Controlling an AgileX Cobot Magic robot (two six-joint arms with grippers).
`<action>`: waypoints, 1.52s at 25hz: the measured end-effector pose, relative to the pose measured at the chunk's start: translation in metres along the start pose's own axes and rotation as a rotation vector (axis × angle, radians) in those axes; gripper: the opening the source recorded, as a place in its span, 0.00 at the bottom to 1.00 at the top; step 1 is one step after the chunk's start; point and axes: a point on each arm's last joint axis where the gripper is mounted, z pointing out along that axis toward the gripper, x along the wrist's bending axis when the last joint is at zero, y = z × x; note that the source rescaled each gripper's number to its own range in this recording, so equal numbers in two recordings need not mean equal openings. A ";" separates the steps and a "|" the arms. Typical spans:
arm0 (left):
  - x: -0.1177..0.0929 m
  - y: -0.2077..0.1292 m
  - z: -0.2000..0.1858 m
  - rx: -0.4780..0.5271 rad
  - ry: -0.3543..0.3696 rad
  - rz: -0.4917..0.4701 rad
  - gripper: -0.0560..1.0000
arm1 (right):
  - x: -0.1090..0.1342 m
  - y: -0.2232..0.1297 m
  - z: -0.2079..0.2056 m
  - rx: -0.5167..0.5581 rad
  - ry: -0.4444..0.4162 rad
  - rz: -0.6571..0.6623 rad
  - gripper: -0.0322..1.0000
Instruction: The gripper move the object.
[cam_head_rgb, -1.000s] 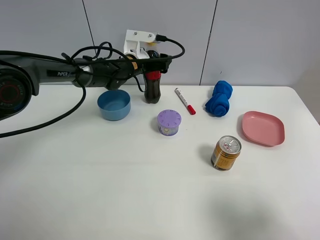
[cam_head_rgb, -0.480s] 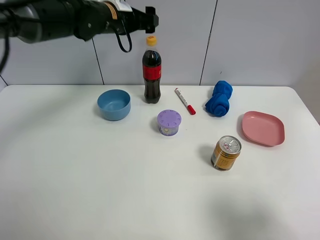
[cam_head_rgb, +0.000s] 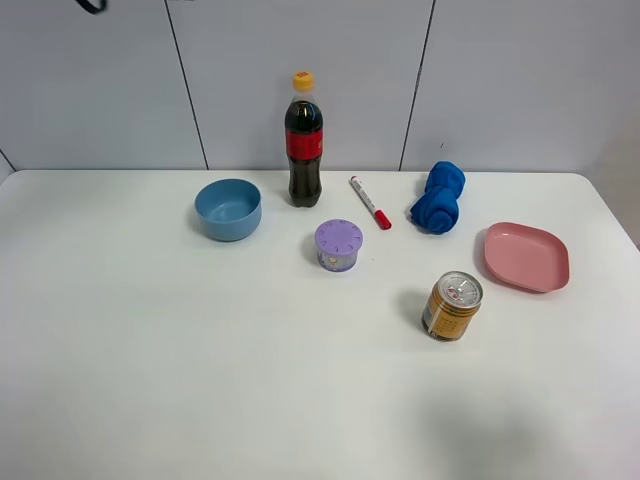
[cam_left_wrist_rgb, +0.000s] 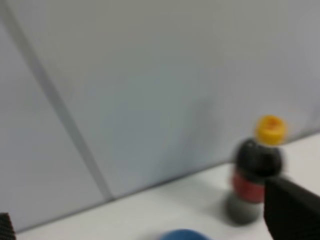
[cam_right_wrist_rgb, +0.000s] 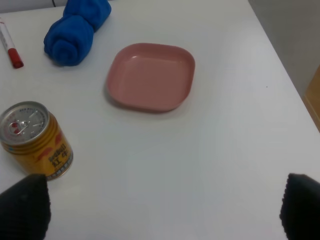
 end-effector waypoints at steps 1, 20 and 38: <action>0.012 0.004 -0.008 -0.019 0.029 0.006 0.99 | 0.000 0.000 0.000 0.000 0.000 0.000 1.00; 0.082 -0.032 -0.229 0.075 0.270 -0.097 1.00 | 0.000 0.000 0.000 0.000 0.000 0.000 1.00; 0.035 -0.273 -0.273 -0.150 0.083 -0.140 1.00 | 0.000 0.000 0.000 0.000 0.000 0.000 1.00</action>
